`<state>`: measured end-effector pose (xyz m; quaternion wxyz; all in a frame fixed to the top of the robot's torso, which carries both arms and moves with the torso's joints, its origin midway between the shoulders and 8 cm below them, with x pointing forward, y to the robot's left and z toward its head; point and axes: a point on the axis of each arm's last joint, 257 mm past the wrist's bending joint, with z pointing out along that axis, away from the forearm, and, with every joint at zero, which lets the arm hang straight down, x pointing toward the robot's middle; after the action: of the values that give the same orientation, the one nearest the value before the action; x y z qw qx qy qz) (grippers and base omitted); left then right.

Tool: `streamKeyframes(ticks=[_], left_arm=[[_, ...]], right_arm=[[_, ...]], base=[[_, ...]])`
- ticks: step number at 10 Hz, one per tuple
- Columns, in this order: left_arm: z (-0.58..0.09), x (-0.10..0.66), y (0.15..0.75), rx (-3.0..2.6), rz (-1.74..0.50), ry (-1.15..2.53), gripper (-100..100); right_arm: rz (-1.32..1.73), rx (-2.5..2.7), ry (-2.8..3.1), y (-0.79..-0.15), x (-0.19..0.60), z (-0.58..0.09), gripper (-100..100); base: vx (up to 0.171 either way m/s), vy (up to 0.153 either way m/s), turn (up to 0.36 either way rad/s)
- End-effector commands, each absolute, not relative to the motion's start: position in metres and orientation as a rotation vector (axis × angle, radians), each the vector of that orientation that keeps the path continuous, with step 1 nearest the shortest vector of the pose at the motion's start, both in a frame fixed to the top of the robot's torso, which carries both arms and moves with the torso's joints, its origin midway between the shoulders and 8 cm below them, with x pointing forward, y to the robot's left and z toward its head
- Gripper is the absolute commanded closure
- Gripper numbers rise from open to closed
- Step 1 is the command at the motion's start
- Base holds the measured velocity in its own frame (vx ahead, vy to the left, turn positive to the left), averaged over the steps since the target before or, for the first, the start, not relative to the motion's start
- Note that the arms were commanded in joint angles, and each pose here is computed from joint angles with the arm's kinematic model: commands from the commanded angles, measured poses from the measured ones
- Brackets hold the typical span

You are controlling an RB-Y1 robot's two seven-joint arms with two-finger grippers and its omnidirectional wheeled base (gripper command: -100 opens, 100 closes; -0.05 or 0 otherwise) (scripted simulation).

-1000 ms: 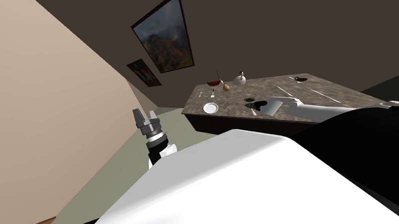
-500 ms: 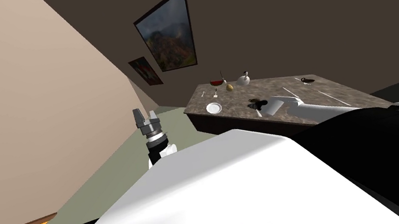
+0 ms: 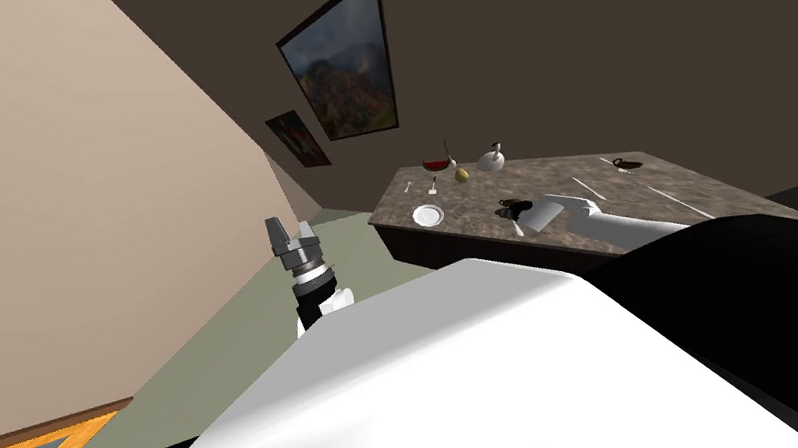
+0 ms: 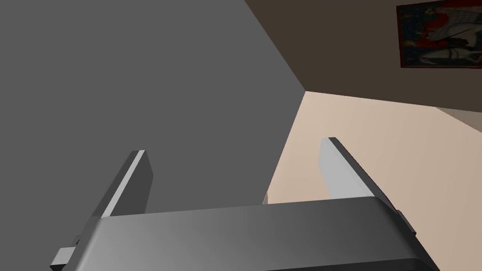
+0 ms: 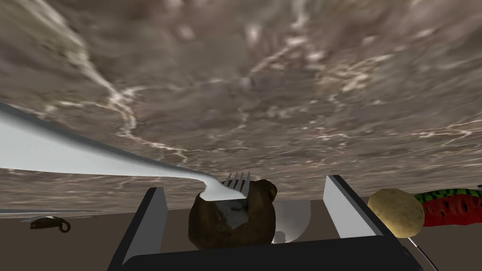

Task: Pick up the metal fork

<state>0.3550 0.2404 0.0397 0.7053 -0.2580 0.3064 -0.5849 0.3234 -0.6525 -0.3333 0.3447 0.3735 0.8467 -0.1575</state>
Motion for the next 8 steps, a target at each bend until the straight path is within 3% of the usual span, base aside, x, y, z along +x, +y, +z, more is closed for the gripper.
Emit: streamKeyframes(ticks=[1, 4, 5, 8], left_arm=[[0.0397, 0.355, 0.2404, -0.573, -1.3, 0.681, 0], [0.0397, 0.355, 0.2404, -0.573, -1.3, 0.681, 0], [0.0396, 0.355, 0.2404, -0.574, -1.3, 0.681, 0], [0.0396, 0.355, 0.2404, -0.574, -1.3, 0.681, 0]], right_arm=[[-0.416, 0.985, 2.196, -0.6537, 0.3214, -0.3366, -100], [-0.419, 1.0, 2.192, -0.6541, 0.3205, -0.3396, -100], [-0.421, 1.0, 2.193, -0.6543, 0.3203, -0.3398, 100], [-0.423, 0.996, 2.195, -0.6545, 0.3202, -0.3395, 100]], base=[[-0.031, -0.035, 0.084], [-0.023, -0.027, 0.062], [0.0, 0.0, 0.0], [0.0, 0.0, 0.004]])
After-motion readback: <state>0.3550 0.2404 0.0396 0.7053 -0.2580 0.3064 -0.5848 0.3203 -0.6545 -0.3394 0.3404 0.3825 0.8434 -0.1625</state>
